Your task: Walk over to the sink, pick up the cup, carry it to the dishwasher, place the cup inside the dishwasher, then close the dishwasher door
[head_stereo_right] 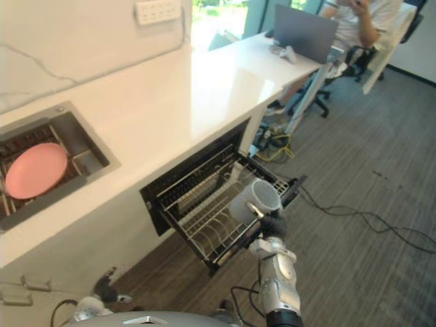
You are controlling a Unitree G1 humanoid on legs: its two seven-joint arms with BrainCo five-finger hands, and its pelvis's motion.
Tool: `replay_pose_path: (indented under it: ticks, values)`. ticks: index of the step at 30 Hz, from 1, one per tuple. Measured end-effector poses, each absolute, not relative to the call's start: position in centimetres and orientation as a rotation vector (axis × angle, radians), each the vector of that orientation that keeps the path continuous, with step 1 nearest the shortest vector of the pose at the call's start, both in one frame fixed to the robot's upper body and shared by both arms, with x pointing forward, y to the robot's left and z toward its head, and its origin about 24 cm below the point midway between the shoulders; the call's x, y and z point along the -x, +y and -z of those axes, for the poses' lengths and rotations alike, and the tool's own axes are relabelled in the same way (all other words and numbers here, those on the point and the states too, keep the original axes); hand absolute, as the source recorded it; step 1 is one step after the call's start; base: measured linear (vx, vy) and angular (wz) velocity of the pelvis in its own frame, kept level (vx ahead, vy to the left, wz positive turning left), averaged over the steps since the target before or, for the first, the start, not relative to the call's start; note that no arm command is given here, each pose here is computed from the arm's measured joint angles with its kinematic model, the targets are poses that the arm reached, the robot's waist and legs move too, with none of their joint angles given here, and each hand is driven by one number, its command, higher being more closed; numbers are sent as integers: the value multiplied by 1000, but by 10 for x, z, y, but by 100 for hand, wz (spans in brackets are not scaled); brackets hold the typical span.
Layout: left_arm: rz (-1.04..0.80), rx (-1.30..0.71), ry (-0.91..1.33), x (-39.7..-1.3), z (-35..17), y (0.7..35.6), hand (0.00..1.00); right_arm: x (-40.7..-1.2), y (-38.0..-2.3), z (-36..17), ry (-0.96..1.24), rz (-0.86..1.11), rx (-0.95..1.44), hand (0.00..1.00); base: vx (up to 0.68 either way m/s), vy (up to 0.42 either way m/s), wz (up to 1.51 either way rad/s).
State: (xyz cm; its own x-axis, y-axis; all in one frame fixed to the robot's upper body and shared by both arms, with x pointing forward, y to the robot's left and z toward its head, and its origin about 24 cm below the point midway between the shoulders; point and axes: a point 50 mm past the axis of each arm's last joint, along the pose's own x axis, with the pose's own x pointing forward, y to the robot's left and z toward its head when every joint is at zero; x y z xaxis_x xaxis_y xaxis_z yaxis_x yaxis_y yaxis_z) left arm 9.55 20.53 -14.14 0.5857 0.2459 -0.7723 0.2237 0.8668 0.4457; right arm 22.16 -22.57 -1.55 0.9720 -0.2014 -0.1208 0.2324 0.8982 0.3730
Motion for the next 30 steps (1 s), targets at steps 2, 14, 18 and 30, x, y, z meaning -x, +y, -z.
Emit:
replay_pose_path:
  ticks: [2, 14, 18, 30]
  values:
    - [-27, -561, 982, -85, 143, 208, 0, -222, -225, 21, 125, 212, -358, 100, -26, 9, 17]
    - [-209, -416, 947, -102, 137, 222, 0, -276, -231, 15, 266, 154, -149, 100, -73, -6, 26]
    - [-258, -393, 881, -123, 127, 234, 0, -303, -221, -2, 247, 127, -131, 100, -47, -11, 24]
    - [-280, -352, 830, -145, 116, 245, 0, -342, -245, -38, 278, 120, -84, 100, -33, -7, 18]
